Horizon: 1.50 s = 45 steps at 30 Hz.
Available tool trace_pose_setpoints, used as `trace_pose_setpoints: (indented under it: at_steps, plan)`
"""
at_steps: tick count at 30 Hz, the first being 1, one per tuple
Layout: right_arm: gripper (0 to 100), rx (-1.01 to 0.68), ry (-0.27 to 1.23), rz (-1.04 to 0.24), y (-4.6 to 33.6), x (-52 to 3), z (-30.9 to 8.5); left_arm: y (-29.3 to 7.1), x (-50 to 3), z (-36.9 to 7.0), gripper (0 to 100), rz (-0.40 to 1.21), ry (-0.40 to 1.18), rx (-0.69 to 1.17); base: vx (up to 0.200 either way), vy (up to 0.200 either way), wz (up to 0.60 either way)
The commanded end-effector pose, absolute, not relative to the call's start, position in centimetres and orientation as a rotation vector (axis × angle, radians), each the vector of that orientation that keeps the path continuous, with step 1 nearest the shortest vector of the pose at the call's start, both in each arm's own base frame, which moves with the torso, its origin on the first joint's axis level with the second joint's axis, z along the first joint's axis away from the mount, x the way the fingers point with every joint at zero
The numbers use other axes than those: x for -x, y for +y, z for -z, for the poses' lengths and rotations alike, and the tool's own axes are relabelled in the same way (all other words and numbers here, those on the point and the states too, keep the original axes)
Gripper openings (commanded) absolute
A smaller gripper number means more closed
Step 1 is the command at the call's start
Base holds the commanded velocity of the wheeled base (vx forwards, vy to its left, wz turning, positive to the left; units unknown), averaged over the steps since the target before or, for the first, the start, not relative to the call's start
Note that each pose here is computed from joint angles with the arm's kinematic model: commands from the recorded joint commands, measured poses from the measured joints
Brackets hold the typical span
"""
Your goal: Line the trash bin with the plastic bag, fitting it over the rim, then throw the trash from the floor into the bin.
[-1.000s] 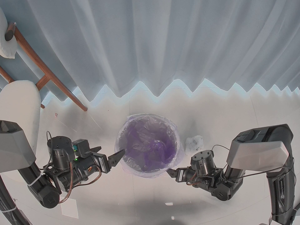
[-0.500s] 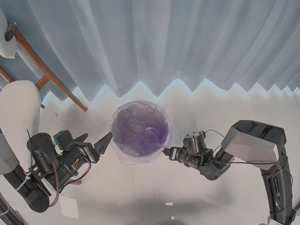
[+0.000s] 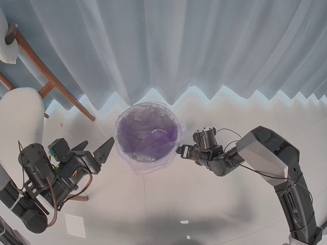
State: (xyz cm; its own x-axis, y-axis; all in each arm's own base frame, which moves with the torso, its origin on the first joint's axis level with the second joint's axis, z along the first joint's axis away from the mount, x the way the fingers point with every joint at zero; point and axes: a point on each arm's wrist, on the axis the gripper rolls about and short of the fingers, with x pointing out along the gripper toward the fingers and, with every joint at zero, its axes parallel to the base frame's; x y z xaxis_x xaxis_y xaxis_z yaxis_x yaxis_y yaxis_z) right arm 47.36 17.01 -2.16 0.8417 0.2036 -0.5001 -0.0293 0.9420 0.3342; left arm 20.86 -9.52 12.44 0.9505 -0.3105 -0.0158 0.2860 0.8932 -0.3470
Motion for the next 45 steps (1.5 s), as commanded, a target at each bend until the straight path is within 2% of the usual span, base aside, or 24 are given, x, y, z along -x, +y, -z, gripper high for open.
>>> trace_pose_setpoints:
  at_steps: [1,12,16,19,21,23,27,33,36,40,41,45]
  plan:
    - [100,-0.285,0.592,-0.105,16.5,-48.3,5.3,-9.1,-20.3,-12.7,100,0.303,0.064,0.35,0.0,0.0,0.0]
    - [100,-0.252,0.678,-0.053,15.7,-50.0,5.8,-7.7,-19.3,-13.1,100,0.266,0.043,0.355,0.0,0.0,0.0]
    - [100,-0.236,0.671,0.022,15.0,-51.6,6.9,-7.1,-18.6,-12.9,100,0.249,0.054,0.352,0.0,0.0,0.0]
    - [100,-0.2,0.736,0.096,14.0,-51.4,9.3,-6.8,-18.3,-13.1,100,0.246,0.041,0.356,0.0,0.0,0.0]
    - [100,-0.216,0.736,0.109,13.6,-51.5,9.3,-6.6,-18.2,-13.4,100,0.237,0.026,0.358,0.0,0.0,0.0]
    - [100,-0.256,0.711,0.118,13.6,-51.7,8.1,-6.1,-18.1,-13.7,100,0.217,0.005,0.362,0.0,0.0,0.0]
    - [100,-0.352,0.635,0.108,14.3,-51.8,2.5,-5.3,-17.8,-14.5,100,0.193,-0.039,0.37,0.0,0.0,0.0]
    - [100,-0.362,0.678,0.1,14.2,-47.8,-2.7,-5.0,-17.2,-15.2,100,0.203,-0.075,0.382,0.0,0.0,0.0]
    - [100,-0.353,0.75,0.088,14.0,-43.4,-5.0,-5.0,-17.2,-15.2,100,0.205,-0.073,0.414,0.0,0.0,0.0]
    - [100,-0.317,0.836,0.103,12.8,-38.4,-5.7,-5.1,-17.2,-15.2,100,0.208,-0.073,0.43,0.0,0.0,0.0]
    - [100,-0.305,0.871,0.114,11.8,-35.3,-6.2,-5.1,-17.3,-15.4,100,0.21,-0.079,0.442,0.0,0.0,0.0]
    - [100,-0.322,0.833,0.103,9.8,-29.5,-8.9,-4.9,-16.8,-15.3,100,0.215,-0.076,0.471,0.0,0.0,0.0]
